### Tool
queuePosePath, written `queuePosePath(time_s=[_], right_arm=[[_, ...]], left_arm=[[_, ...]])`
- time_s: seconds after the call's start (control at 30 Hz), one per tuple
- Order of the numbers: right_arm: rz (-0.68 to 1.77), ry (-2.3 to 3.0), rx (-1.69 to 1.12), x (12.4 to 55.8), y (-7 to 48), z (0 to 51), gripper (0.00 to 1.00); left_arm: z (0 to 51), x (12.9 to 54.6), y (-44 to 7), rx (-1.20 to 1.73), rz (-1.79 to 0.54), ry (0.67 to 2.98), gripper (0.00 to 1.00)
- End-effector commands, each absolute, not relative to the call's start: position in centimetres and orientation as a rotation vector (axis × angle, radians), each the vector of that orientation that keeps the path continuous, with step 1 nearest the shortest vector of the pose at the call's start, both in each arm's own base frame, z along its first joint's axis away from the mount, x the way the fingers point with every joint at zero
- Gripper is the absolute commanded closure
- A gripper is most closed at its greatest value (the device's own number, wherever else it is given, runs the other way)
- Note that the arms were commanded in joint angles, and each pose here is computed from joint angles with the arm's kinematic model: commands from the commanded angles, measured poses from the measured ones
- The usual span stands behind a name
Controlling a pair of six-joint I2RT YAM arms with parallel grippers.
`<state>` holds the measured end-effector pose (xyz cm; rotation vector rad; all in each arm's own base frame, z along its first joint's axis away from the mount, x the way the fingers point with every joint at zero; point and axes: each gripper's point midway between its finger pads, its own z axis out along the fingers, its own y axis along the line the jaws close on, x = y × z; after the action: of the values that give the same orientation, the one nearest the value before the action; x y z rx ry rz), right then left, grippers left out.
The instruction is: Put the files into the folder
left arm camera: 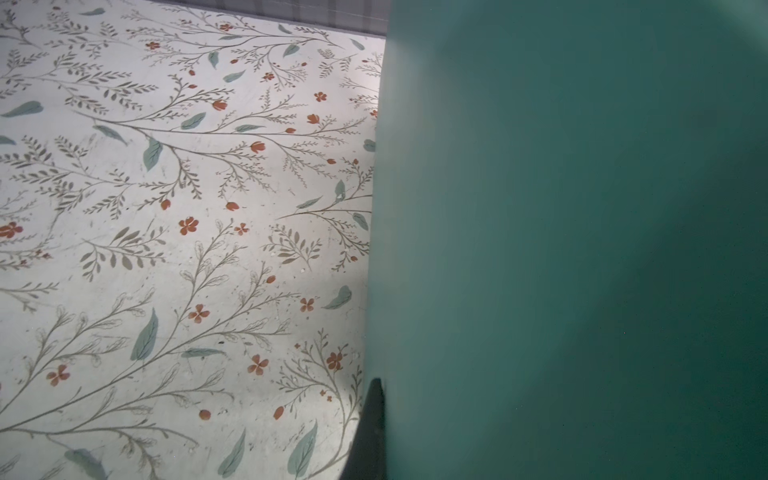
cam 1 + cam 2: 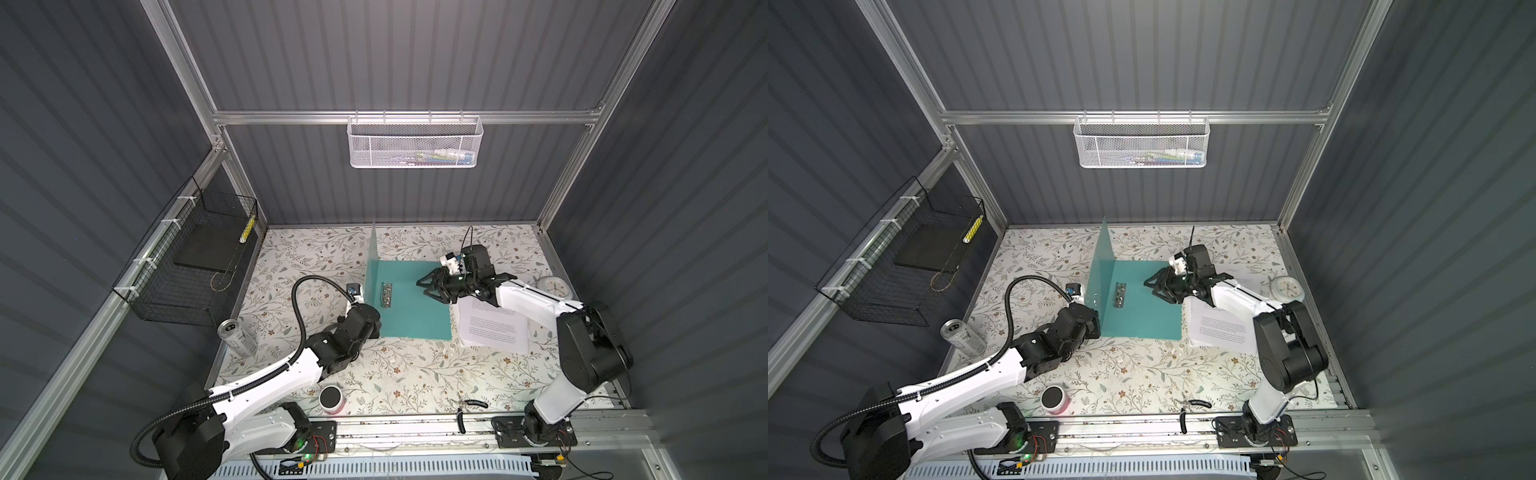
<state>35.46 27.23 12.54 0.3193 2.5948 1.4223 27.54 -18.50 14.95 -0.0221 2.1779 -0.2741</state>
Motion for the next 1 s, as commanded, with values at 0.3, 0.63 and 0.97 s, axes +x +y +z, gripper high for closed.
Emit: queuePosePath(time_s=[0.3, 0.63, 0.97], right_arm=[[1.059, 2.799, 0.271, 35.0, 26.0, 3.4, 0.54], [0.942, 2.875, 0.278, 33.7, 25.4, 1.6, 0.55], [1.006, 2.749, 0.177, 34.7, 26.4, 8.2, 0.53]], left_arm=[[13.2, 25.2, -10.9, -0.428, -0.146, 2.148, 0.85], [12.8, 22.4, -4.6, -0.706, -0.025, 2.03, 0.3], [17.2, 23.2, -6.9, -0.523, -0.042, 2.119, 0.29]])
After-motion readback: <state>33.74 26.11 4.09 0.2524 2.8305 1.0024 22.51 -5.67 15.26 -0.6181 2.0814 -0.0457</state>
